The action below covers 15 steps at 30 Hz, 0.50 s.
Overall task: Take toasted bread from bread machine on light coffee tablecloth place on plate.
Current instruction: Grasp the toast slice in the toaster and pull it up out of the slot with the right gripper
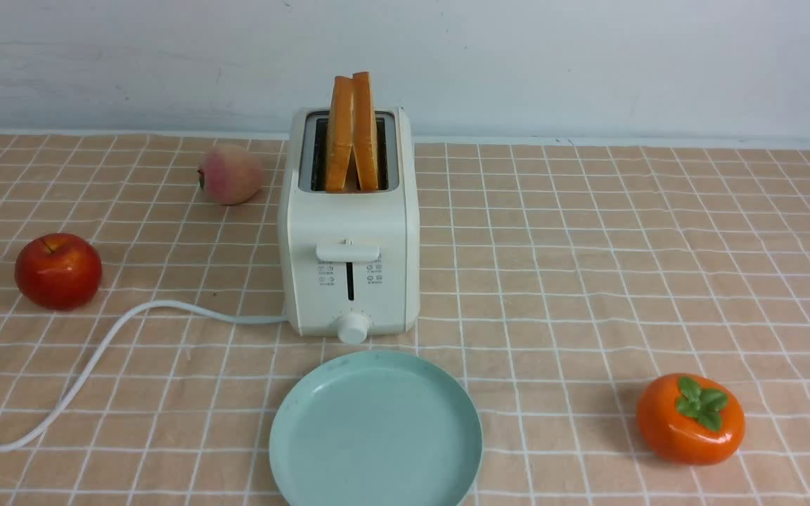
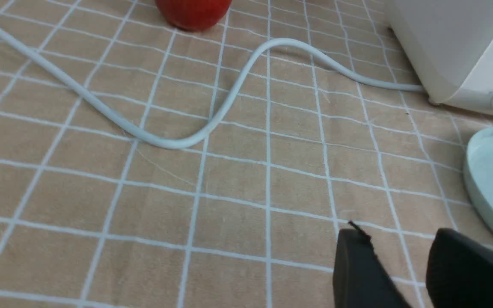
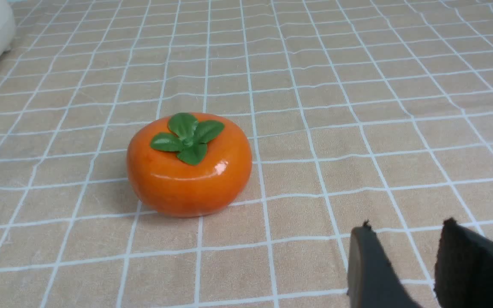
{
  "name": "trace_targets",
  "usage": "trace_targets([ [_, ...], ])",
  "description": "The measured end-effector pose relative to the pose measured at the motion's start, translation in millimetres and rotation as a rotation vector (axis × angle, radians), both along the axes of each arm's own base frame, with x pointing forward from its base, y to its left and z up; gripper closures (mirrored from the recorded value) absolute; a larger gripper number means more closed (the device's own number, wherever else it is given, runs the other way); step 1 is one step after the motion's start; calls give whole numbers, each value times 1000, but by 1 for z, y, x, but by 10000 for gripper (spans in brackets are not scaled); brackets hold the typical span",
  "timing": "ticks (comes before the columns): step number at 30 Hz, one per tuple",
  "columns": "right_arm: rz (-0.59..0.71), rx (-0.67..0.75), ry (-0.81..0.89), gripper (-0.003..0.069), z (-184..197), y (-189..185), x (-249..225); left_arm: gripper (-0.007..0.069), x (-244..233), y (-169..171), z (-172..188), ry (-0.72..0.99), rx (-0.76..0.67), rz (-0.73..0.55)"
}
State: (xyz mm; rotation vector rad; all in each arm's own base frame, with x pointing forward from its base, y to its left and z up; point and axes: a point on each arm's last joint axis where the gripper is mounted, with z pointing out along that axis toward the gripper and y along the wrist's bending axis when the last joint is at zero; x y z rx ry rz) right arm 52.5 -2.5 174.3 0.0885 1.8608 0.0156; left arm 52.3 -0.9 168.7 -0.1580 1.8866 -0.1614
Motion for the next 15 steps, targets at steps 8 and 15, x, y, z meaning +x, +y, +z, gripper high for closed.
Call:
trace_targets([
  [8,0,0,0,419,0,0,0,387,2,0,5,-62,23,-9],
  [15,0,0,0,419,0,0,0,387,3,-3,13,-147,-78,-14],
])
